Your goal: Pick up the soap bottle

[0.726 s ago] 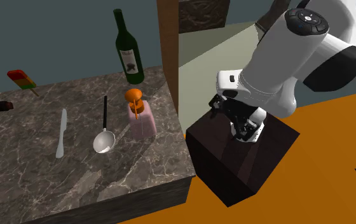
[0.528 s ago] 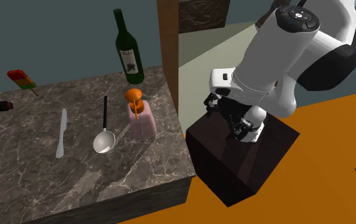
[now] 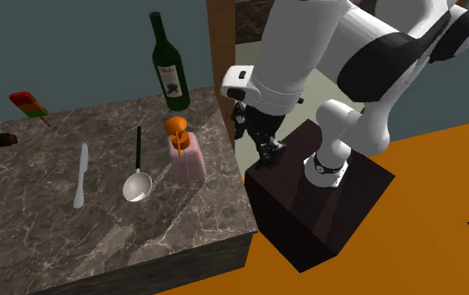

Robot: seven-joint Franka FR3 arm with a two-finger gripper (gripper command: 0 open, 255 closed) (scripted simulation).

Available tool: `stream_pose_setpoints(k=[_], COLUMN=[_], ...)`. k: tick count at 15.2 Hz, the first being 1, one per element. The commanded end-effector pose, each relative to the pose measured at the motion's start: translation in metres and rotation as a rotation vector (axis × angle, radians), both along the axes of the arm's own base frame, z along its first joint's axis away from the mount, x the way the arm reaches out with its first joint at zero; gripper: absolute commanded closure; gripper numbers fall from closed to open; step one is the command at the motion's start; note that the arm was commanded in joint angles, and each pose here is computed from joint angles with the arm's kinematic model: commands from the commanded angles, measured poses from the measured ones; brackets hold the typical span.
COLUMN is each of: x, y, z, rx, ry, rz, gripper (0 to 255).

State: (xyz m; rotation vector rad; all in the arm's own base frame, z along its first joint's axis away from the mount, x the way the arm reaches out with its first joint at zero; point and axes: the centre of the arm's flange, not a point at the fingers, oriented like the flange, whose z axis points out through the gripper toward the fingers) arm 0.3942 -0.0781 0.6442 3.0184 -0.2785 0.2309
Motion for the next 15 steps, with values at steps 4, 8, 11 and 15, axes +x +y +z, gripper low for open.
stream_pose_setpoints(k=[4, 8, 11, 15], x=[0.034, 0.058, 0.075, 0.082], y=[-0.053, -0.098, -0.132, -0.149], z=[0.022, 0.038, 0.05, 0.045], rx=[0.008, 0.016, 0.022, 0.024], ry=[-0.005, -0.008, -0.011, -0.013], rz=[-0.056, -0.1, -0.133, -0.149], gripper=[0, 0, 0, 0])
